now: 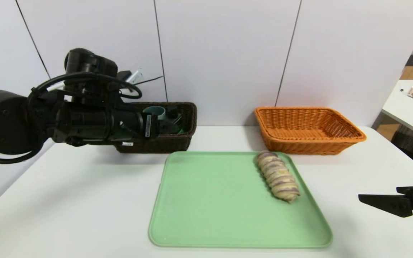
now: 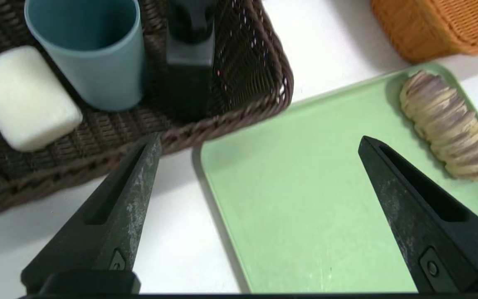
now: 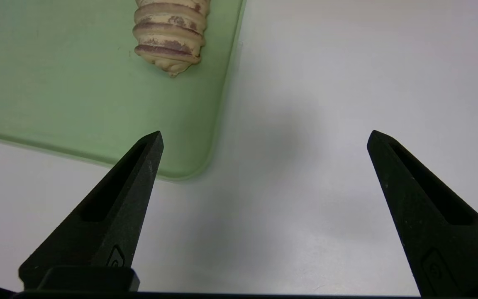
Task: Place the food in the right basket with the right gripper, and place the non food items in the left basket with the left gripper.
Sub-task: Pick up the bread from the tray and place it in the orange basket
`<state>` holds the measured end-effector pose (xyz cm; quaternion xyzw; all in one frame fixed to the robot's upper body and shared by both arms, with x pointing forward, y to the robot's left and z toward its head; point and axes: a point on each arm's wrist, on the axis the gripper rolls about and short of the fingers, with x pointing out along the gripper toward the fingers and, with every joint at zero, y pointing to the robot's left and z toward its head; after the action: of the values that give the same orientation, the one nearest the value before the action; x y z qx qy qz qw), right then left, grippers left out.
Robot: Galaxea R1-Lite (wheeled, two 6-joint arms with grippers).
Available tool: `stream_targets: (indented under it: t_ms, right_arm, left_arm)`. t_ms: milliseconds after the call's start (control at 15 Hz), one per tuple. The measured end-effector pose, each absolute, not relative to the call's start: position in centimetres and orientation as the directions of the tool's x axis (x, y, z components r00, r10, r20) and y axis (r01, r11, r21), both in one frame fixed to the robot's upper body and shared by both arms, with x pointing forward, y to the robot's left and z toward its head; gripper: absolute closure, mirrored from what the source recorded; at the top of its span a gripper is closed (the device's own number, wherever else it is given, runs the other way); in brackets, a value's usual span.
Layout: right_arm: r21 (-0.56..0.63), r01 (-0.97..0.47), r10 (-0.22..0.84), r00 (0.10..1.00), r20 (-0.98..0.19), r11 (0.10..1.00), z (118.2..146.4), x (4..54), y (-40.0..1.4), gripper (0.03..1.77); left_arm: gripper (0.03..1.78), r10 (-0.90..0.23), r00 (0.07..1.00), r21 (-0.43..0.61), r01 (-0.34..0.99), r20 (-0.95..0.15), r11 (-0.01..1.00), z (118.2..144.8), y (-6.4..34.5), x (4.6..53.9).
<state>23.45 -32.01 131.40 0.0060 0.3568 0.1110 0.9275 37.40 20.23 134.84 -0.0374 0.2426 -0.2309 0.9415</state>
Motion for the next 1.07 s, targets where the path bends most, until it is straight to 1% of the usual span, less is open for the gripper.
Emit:
stream_targets:
  t_ms: [267,600,733,867,1067]
  right_arm:
    - [0.123,-0.240,0.257,0.673,-0.694,0.963,131.8,26.5,-30.4,0.10]
    - [0.162,-0.284,0.308,0.610,-0.730,0.945,131.5,30.6,-27.3,0.10]
    - [0.160,-0.281,0.302,0.586,-0.752,0.946,130.9,32.1,-26.0,0.10]
    - [0.132,-0.282,0.276,0.568,-0.775,0.950,130.1,33.5,-24.4,0.10]
    - [0.110,-0.270,0.248,0.558,-0.792,0.957,129.3,35.5,-22.2,0.10]
  left_arm:
    - [0.12,-0.443,0.736,-0.151,0.430,-0.512,0.890,132.8,18.7,34.3]
    - [0.12,-0.457,0.706,-0.160,0.448,-0.541,0.880,131.8,17.9,32.9]
    - [0.12,-0.458,0.700,-0.157,0.451,-0.548,0.879,131.6,17.9,32.7]
    - [0.12,-0.456,0.696,-0.155,0.452,-0.554,0.878,131.4,18.0,32.6]
    - [0.12,-0.459,0.685,-0.155,0.458,-0.566,0.875,131.0,17.8,32.3]
